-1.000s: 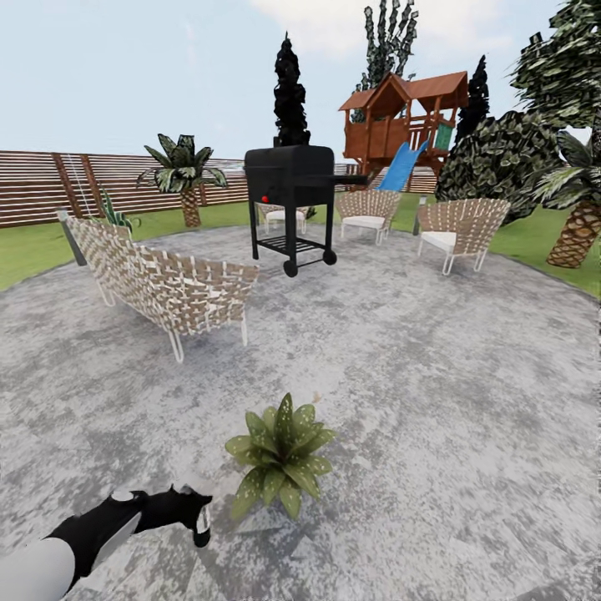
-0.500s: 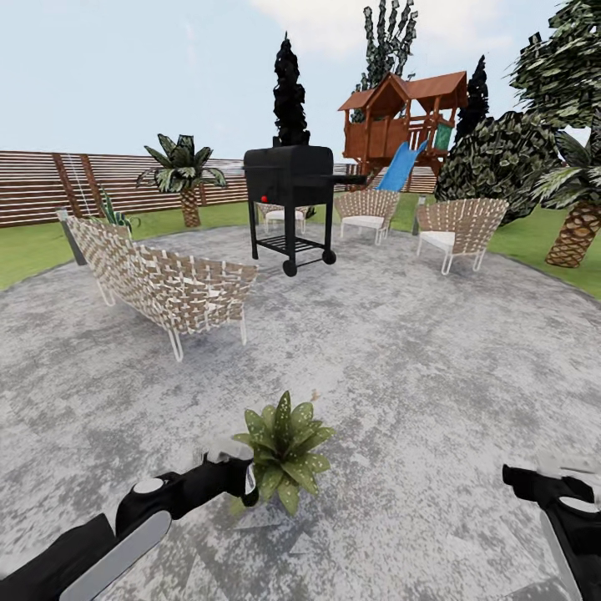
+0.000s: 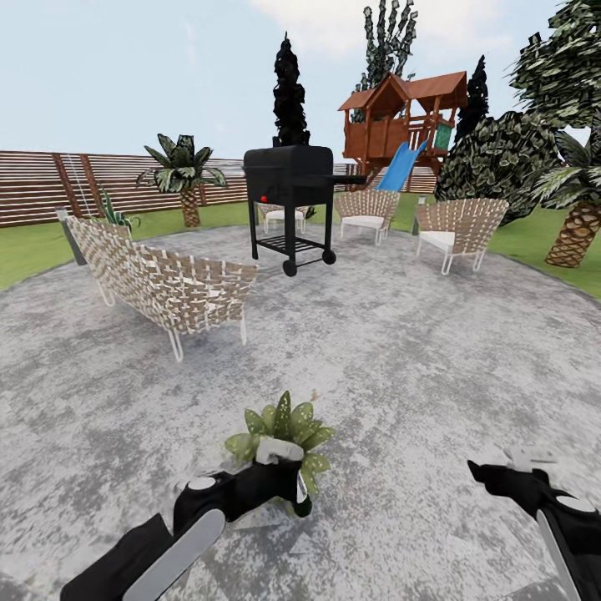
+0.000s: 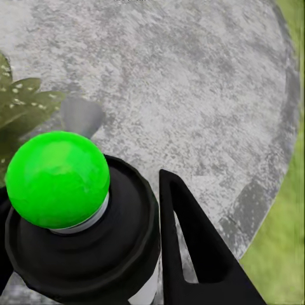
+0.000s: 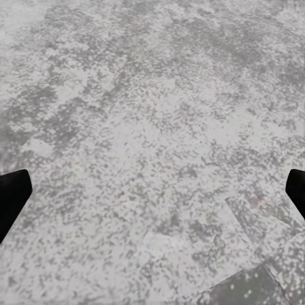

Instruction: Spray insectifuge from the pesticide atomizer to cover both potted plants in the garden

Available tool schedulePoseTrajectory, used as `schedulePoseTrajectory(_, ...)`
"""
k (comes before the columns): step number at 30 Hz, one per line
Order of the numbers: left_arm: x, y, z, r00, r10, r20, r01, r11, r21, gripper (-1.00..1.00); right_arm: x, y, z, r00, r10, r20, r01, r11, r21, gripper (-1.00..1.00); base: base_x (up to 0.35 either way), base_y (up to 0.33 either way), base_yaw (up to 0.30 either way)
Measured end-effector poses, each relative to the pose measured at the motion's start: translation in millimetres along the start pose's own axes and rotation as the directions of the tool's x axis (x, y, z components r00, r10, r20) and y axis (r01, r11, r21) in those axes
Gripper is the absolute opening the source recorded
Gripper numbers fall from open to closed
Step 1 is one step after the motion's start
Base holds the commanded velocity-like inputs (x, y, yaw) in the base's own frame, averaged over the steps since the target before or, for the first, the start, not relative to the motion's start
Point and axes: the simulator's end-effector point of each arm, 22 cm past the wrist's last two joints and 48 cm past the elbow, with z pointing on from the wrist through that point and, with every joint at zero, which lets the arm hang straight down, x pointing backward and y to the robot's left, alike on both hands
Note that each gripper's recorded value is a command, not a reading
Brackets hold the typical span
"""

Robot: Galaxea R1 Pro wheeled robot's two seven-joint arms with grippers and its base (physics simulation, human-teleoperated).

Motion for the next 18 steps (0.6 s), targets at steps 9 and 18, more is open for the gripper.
schedulePoseTrajectory(9,15,-58,60.3,0.991,-0.126,-0.047,0.118,0.983,-0.138,-1.0,-16,-24,-11.7,0.999,0.031,0.04,-0.026,0.993,-0.113,1.0,0.212,-0.16,-0.076)
schedulePoseTrajectory(18,17,-66,69.6,0.995,-0.087,-0.041,0.08,0.986,-0.144,-1.0,-19,-29,-11.3,0.998,0.034,0.043,-0.029,0.994,-0.109,1.0,0.22,-0.168,-0.001)
